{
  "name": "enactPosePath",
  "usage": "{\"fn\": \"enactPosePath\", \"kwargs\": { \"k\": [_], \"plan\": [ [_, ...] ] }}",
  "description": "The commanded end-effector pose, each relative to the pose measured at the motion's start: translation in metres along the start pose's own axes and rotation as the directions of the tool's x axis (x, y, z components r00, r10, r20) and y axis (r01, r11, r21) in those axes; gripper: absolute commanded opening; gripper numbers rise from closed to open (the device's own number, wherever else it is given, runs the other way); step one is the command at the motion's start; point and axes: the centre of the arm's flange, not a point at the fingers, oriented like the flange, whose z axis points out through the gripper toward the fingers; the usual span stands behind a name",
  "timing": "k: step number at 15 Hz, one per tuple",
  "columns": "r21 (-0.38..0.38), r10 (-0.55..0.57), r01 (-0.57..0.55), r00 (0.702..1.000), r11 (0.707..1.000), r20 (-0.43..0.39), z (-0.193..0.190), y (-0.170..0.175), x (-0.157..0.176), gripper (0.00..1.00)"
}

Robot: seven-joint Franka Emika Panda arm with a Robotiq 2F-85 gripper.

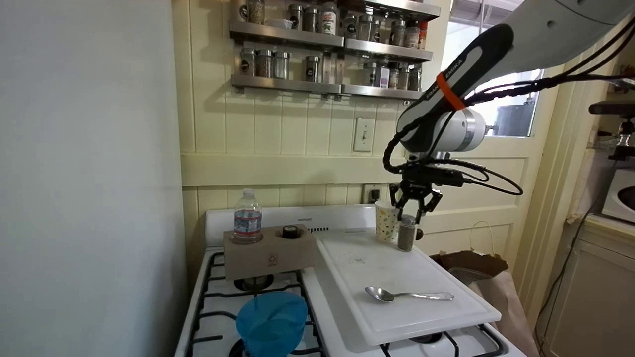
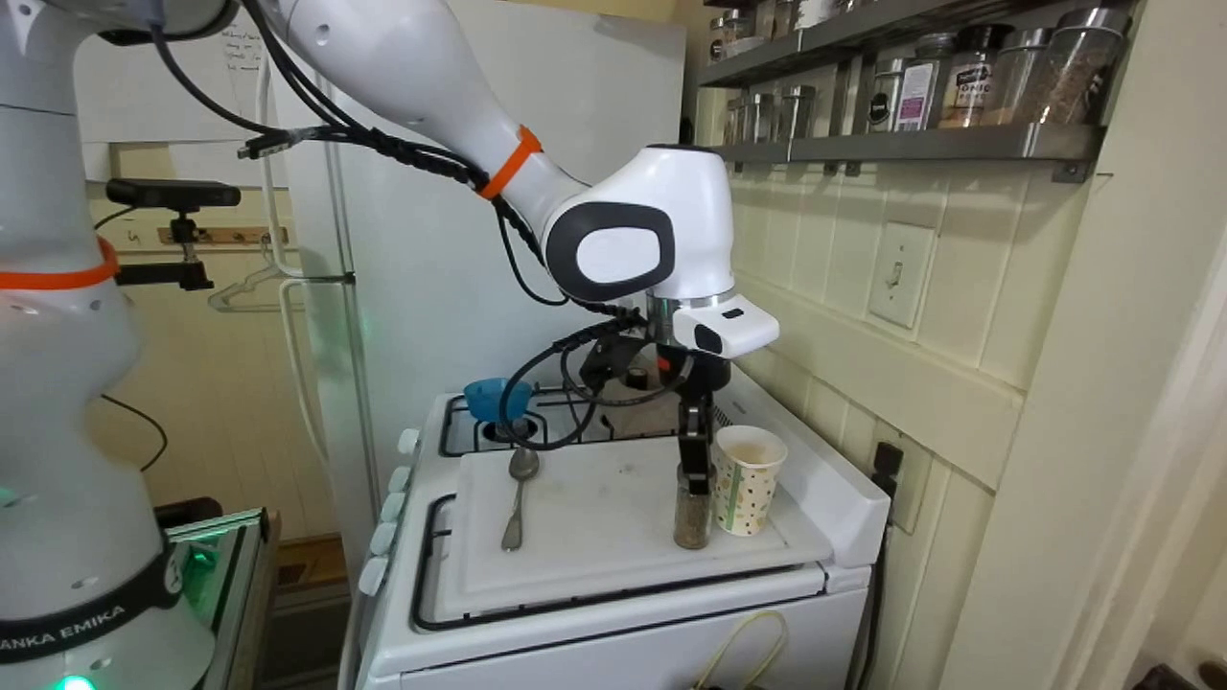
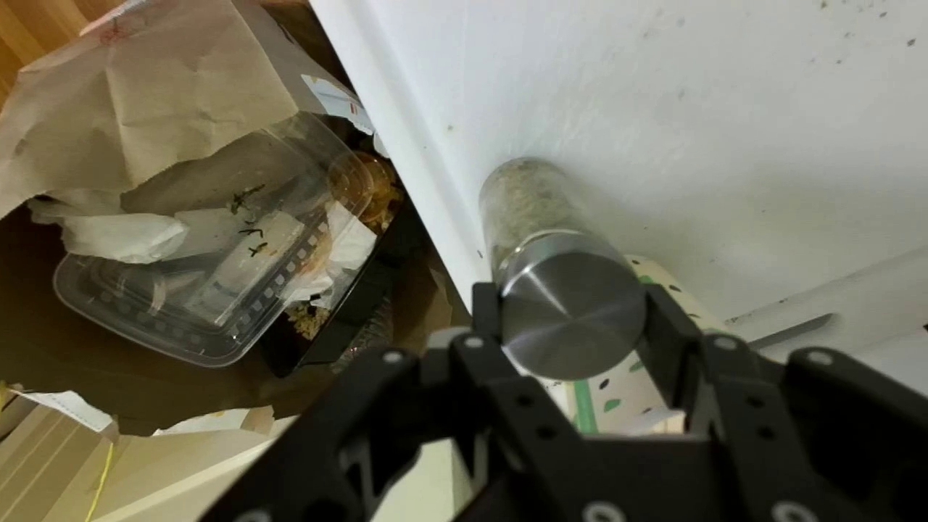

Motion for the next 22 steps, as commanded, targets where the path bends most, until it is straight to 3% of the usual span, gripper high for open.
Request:
{"fn": "enactPosePath", "kwargs": {
  "k": [1,8,22],
  "plan": [
    [0.024,-0.01,0.009,0.999,1.0,0.032,0.009,-0.005,-0.001,0.24],
    [0.041,-0.032,0.03,0.999,0.999,0.04,0.011,-0.016,-0.002,0.24],
    [0.048,-0.193,0.191,0.98,0.98,0.047,0.016,-0.069,-0.015,0.24]
  ]
}}
